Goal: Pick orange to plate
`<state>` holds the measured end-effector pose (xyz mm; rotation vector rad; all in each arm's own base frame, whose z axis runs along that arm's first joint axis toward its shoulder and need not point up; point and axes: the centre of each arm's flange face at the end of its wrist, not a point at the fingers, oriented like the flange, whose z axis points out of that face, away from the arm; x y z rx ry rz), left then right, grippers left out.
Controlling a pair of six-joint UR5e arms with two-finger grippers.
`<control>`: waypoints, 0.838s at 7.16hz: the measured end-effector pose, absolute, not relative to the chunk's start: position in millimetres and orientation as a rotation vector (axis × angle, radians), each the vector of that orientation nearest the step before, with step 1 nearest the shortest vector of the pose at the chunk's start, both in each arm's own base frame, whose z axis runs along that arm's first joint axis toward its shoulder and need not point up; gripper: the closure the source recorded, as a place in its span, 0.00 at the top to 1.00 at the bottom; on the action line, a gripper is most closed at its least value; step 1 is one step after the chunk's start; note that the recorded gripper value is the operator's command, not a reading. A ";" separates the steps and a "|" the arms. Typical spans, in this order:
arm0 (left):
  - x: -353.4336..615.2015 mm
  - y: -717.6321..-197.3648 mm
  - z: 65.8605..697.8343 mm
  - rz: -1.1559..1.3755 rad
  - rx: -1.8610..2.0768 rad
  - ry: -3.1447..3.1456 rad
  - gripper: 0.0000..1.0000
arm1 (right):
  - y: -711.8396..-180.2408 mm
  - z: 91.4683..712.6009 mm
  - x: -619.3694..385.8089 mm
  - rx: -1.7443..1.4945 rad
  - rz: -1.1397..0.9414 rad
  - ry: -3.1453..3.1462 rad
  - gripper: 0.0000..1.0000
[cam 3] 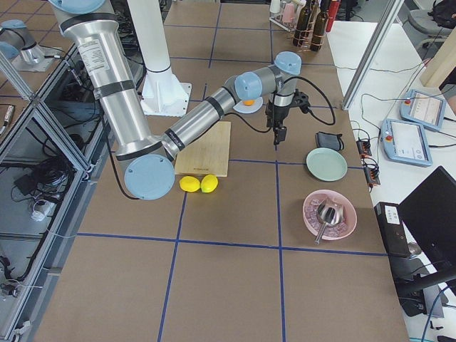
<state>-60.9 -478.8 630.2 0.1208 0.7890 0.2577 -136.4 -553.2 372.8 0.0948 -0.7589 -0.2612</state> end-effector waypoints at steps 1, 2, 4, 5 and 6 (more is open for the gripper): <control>-61.3 -478.9 629.7 0.257 0.123 0.788 1.00 | -562.2 409.0 -94.0 0.088 -0.276 -0.774 1.00; -61.7 -479.0 628.9 0.256 0.124 0.786 1.00 | -565.7 453.9 -46.5 0.084 -0.296 -0.785 1.00; -63.1 -479.2 627.3 0.255 0.128 0.782 1.00 | -549.4 531.3 33.5 0.069 -0.280 -0.797 1.00; -65.3 -479.0 626.5 0.251 0.131 0.781 1.00 | -536.5 556.2 53.9 0.055 -0.252 -0.798 1.00; -67.6 -478.7 626.2 0.247 0.133 0.780 1.00 | -526.5 574.7 63.4 0.048 -0.236 -0.793 1.00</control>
